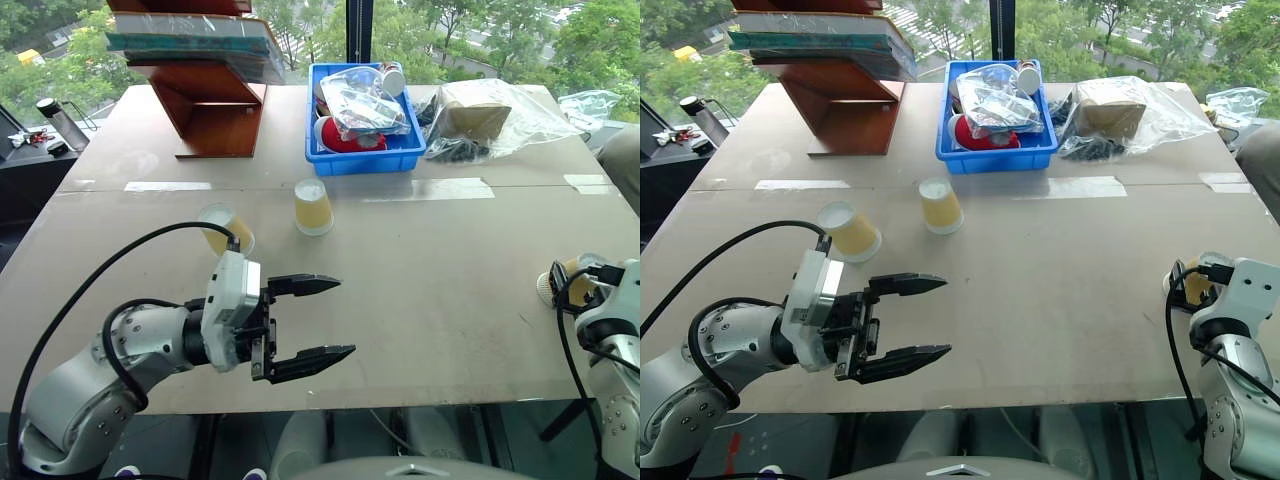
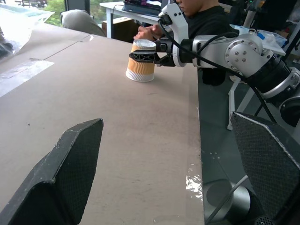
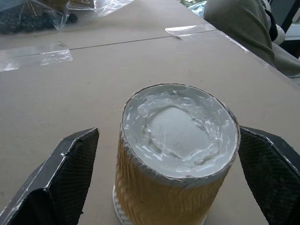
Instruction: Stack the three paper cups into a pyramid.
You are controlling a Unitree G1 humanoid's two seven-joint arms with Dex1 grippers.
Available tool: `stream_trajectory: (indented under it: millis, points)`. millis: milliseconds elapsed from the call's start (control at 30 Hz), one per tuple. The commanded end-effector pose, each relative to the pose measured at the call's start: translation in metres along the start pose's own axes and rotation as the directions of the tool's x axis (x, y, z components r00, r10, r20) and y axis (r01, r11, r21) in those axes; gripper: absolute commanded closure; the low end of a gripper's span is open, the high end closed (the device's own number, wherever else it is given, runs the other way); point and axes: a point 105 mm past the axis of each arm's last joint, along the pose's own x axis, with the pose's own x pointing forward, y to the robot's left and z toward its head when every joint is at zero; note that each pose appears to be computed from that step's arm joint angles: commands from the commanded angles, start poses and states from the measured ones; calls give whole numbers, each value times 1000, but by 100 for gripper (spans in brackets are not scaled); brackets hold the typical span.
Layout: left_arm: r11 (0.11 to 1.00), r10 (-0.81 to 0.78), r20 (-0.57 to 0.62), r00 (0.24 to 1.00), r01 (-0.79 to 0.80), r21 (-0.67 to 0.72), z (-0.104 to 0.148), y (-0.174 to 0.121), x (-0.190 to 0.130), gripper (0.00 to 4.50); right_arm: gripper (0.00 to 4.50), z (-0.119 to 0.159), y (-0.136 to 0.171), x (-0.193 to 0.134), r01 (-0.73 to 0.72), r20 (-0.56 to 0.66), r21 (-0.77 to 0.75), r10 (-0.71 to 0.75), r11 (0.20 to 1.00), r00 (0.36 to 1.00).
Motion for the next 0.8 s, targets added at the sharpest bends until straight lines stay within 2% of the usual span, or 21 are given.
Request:
stream_trajectory:
  millis: [33, 133, 167, 400, 467, 533, 633, 700, 800]
  points:
    - [998, -15, 6, 1000, 15, 59, 9, -5, 0, 0, 121, 9, -2, -1, 14, 47, -5, -13, 1000, 999]
    - [998, -15, 7, 1000, 15, 59, 10, -5, 1, 0, 237, 8, -3, -1, 15, 48, -6, -14, 1000, 999]
    - [998, -15, 8, 1000, 14, 60, 11, -5, 1, 0, 254, 7, -4, -1, 17, 47, -7, -17, 1000, 999]
    - [999, -7, 10, 1000, 7, 54, 12, -3, 0, 0, 254, 3, -8, 0, 2, 52, -31, -1, 1000, 999]
    - [999, -2, 8, 1000, 2, 50, 10, -2, 0, 0, 254, 6, -1, 0, -47, 64, -59, 50, 997, 997]
    - [999, 13, 11, 1000, -13, 39, 9, 0, -2, 0, 254, 12, 22, -4, -183, 77, -96, 190, 978, 979]
    - [999, 28, 5, 1000, -29, 30, 7, 2, -5, 0, 254, 16, 78, -24, -497, 50, -175, 511, 850, 858]
    - [999, 40, -4, 999, -40, 20, 3, 2, -8, 0, 254, 13, 111, -44, -672, 2, -184, 684, 717, 730]
    - [998, 62, -14, 998, -62, 1, -1, 3, -13, 0, 254, 8, 142, -71, -828, -58, -208, 839, 520, 541]
